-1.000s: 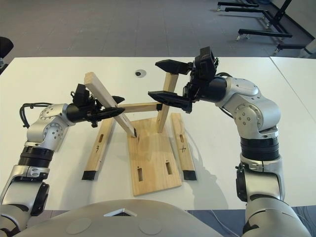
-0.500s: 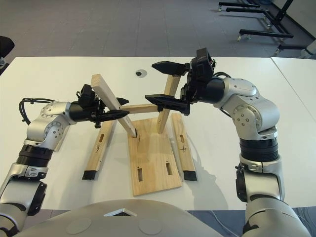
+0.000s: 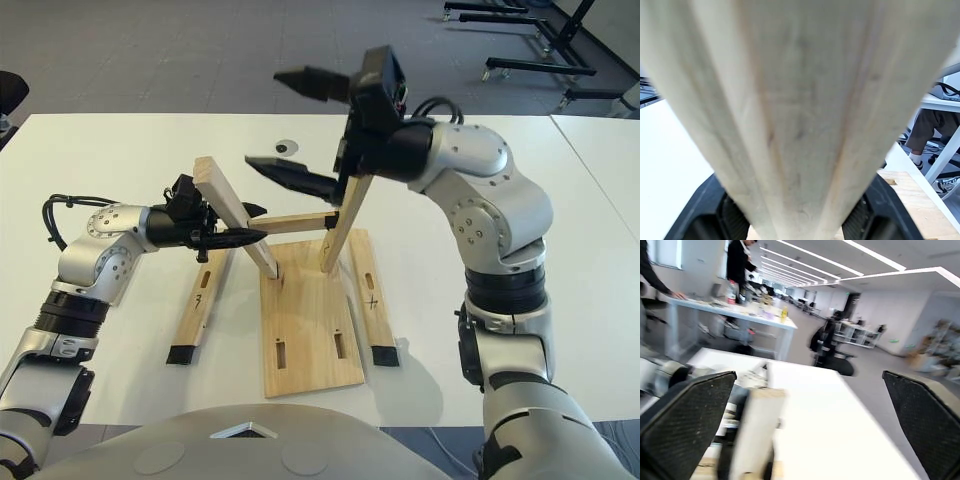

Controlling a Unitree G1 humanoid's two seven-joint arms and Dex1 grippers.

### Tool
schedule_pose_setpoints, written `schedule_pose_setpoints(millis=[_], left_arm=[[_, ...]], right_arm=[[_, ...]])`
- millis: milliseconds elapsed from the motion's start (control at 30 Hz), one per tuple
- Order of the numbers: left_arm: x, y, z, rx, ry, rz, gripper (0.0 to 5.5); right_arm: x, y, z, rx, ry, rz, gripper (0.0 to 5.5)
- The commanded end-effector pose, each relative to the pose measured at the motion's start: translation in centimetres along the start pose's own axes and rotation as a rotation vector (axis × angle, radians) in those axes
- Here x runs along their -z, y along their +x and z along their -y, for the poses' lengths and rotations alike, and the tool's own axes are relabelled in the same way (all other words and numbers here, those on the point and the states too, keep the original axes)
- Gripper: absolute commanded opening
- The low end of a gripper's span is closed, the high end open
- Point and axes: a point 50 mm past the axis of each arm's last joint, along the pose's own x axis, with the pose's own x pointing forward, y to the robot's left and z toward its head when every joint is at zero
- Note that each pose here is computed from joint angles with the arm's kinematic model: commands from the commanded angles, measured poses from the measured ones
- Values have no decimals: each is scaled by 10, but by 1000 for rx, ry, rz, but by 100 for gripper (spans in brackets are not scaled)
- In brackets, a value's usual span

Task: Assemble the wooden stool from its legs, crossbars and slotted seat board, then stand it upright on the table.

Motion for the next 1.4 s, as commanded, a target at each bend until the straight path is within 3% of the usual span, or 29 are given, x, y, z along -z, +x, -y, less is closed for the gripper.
schedule_pose_setpoints(millis=[33, 200, 500, 767, 967, 1100, 1200, 1300, 1400], left_arm=[[45, -9, 11, -47, -134, -202, 204], [45, -9, 12, -43, -133, -206, 204], [45, -12, 14, -46, -132, -218, 204], [45, -9, 13, -40, -131, -217, 204], [43, -7, 16, -26, -134, -208, 204], [46, -7, 18, -24, -136, -227, 204], [48, -10, 19, -28, -139, -238, 204], [49, -12, 21, -34, -141, -240, 204], [49, -13, 21, -36, -142, -240, 204]], right_arm=[[11, 15, -15, -57, -161, -102, 538], [27, 20, -29, -112, -234, -179, 538], [43, 7, -27, -67, -372, -370, 538], [83, 5, -41, -177, -402, -558, 538], [91, 2, -49, -243, -382, -617, 538], [71, 10, -41, -175, -350, -482, 538], [17, 12, -28, -103, -192, -146, 538], [-24, -25, 9, -24, 2, 99, 538], [-34, -86, 57, 190, 58, 119, 538]])
